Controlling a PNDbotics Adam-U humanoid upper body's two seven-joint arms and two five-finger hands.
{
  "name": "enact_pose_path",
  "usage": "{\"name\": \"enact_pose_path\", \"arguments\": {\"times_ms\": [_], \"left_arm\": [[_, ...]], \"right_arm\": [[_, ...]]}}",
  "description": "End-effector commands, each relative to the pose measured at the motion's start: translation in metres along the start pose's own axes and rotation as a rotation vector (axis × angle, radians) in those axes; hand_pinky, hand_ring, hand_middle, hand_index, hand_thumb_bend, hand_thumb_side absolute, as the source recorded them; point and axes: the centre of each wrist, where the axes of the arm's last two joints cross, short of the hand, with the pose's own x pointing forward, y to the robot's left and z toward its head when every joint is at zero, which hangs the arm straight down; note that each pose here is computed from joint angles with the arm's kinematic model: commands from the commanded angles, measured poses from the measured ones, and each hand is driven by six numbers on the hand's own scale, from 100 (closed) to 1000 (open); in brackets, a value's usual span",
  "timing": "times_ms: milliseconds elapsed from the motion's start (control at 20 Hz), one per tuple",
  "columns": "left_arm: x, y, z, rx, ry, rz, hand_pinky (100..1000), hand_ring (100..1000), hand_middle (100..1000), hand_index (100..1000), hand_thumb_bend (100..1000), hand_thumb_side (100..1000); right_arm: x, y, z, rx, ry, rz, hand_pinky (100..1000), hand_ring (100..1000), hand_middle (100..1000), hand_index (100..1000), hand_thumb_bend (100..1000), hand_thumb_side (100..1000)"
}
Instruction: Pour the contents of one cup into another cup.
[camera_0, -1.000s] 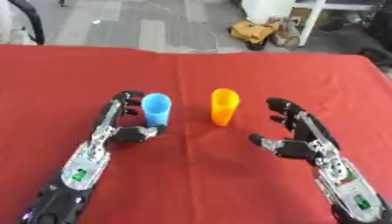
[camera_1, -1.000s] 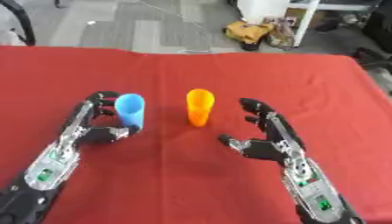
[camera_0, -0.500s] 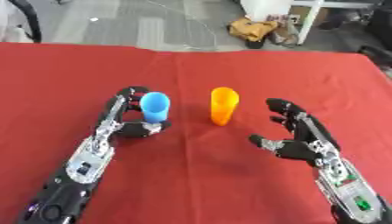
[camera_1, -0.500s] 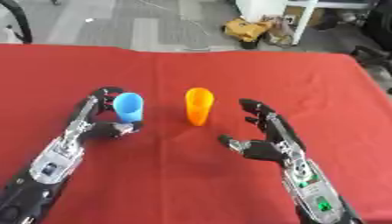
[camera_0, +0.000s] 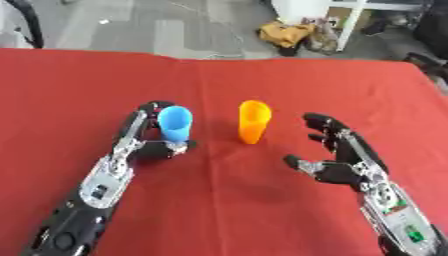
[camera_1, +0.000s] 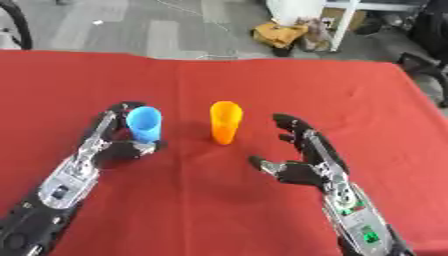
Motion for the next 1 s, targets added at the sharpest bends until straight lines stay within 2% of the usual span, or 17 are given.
{"name": "enact_pose_path", "arguments": {"times_ms": [50, 400, 550, 650, 800, 850, 1000], "left_arm": [[0.0109, 0.0022, -0.0087, -0.004, -0.031, -0.009, 672, 722, 762, 790, 771, 100], [0.0100, -0.0013, -0.0108, -0.040, -0.040, -0.001, 637, 687, 739, 786, 795, 100], [0.0091, -0.0025, -0.0110, -0.054, -0.038, -0.001, 576, 621, 676, 769, 846, 100], [0.0087, -0.0029, -0.0109, -0.063, -0.039, -0.001, 543, 589, 637, 760, 826, 100], [0.0073, -0.0031, -0.0105, -0.067, -0.031, -0.002, 502, 549, 594, 749, 728, 100], [0.0067, -0.0033, -0.0103, -0.067, -0.027, 0.000, 469, 518, 561, 728, 618, 100], [0.0059, -0.0041, -0.0101, -0.056, -0.019, 0.011, 431, 477, 511, 695, 515, 100]], "right_arm": [[0.0071, -0.0033, -0.0042, 0.005, -0.027, 0.005, 904, 949, 875, 874, 614, 100], [0.0082, -0.0024, -0.0055, 0.010, -0.032, 0.003, 904, 949, 875, 874, 613, 100], [0.0086, -0.0023, -0.0060, 0.011, -0.034, 0.003, 903, 948, 874, 872, 612, 100], [0.0088, -0.0023, -0.0062, 0.012, -0.034, 0.003, 903, 948, 874, 872, 610, 100], [0.0090, -0.0023, -0.0064, 0.013, -0.035, 0.003, 903, 948, 874, 872, 609, 100], [0.0091, -0.0024, -0.0065, 0.012, -0.035, 0.003, 902, 947, 872, 872, 608, 100], [0.0091, -0.0024, -0.0066, 0.012, -0.035, 0.003, 901, 946, 871, 872, 604, 100]]}}
